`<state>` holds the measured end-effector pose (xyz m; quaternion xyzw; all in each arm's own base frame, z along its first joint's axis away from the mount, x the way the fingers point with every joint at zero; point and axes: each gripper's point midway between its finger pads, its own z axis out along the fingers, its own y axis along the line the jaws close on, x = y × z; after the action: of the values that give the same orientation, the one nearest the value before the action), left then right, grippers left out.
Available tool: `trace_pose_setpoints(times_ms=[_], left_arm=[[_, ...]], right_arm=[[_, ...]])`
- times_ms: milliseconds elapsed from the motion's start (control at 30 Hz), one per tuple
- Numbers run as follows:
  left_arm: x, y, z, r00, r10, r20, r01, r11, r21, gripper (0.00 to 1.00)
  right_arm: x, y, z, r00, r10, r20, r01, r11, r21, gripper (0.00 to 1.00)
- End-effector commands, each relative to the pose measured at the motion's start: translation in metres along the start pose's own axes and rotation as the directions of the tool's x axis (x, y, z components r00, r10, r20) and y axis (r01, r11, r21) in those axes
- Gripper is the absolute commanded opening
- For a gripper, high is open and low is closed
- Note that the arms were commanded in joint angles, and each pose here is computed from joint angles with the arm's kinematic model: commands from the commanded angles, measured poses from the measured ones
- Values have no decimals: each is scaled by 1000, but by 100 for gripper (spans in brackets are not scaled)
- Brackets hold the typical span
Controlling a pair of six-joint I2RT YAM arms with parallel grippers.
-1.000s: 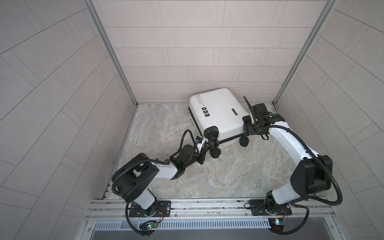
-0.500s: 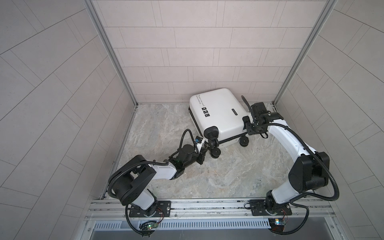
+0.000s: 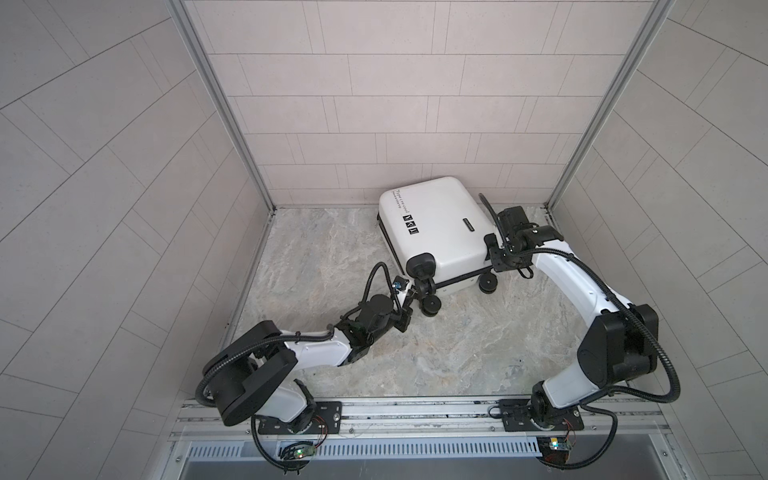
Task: Pack the luggage
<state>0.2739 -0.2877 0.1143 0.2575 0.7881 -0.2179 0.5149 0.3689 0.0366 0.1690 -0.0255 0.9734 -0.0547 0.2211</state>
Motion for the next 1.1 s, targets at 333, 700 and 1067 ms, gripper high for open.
trace_pose_setpoints(times_ms=[333,700,1067], left_arm=[[-42,-70,-9,985,56,161,-84,981,175,0],[-59,-93,-12,974,65,219,-107,976,188,0],[-64,-119,-3,972,69,224,-120,967,226,0]], right_arm=[[-20,63,-47,993,89,83,-72,979,-189,0],[-16,92,-51,994,59,87,-37,970,-239,0],[-11,104,-50,995,40,88,-17,968,-249,0]])
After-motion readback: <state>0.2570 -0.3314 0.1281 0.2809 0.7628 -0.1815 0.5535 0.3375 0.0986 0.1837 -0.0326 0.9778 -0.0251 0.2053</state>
